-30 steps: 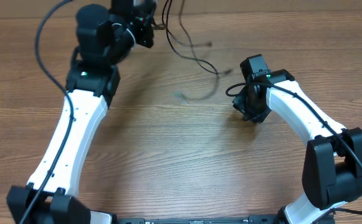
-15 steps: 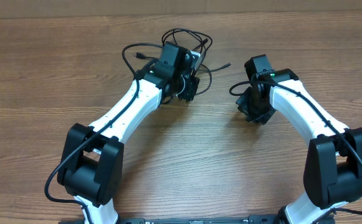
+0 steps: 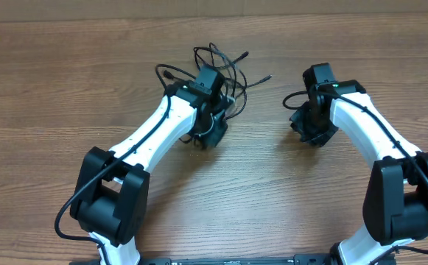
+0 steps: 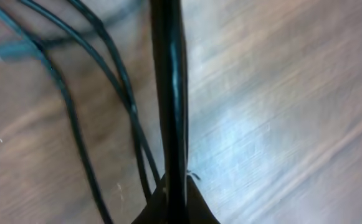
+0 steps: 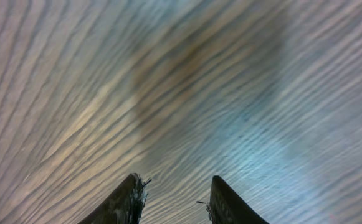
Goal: Untangle cables
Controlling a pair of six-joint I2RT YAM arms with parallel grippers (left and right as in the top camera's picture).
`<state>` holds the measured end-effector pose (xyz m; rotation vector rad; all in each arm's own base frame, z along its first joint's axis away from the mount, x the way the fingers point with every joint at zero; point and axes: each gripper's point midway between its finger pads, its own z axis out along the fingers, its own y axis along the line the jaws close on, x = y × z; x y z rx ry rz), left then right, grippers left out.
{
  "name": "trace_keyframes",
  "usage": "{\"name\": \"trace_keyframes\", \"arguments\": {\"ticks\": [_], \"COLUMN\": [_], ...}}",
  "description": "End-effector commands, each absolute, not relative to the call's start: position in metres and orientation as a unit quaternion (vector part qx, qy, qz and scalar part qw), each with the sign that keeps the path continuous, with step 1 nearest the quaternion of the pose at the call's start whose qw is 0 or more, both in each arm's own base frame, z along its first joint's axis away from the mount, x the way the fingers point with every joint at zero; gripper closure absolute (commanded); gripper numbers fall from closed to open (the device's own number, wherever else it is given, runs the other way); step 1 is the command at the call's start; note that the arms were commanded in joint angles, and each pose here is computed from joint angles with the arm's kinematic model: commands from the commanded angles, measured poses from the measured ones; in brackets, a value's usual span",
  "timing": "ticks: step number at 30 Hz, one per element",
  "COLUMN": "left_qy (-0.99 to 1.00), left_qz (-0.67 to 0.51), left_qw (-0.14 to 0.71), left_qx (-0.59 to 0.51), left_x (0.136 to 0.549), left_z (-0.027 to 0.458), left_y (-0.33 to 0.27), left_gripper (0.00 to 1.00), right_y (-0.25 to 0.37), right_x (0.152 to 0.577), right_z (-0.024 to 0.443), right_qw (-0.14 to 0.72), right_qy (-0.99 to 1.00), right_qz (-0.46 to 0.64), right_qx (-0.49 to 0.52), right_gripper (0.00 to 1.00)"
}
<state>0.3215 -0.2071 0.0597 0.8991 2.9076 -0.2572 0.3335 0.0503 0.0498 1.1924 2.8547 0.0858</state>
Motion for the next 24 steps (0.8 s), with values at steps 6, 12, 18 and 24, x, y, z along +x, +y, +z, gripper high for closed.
{"name": "trace_keyframes", "arguments": {"ticks": [6,12,18,24], "left_qy": [0.941,0.942,0.951,0.957], "left_qz": [-0.060,-0.050,-0.057,-0.078], "left_qw": [-0.007,-0.052,-0.020,0.051], "left_qx": [0.332,0.329,0.302,0.274], "left_x": [0.290,0.271,0.289,0.321], "left_z": [0.065,0.066,0.088,0.144], "left_y": [-0.200,-0.188,-0.199,-0.219], "left_gripper": [0.81,0.39,0.36,0.34], "right_y": [0.043,0.043,0.043,0.043], "right_x": [0.335,0.335,0.338,0.338], "right_z": [0.050,0.050,0.051,0.051], "right_qw": [0.019,0.020,0.025,0.025], "right_qy": [0.922,0.922,0.922,0.931], "right_qz": [0.032,0.032,0.035,0.034], "right_qx": [0.384,0.385,0.384,0.363], "right_gripper": [0.57,0.51,0.48,0.33]}}
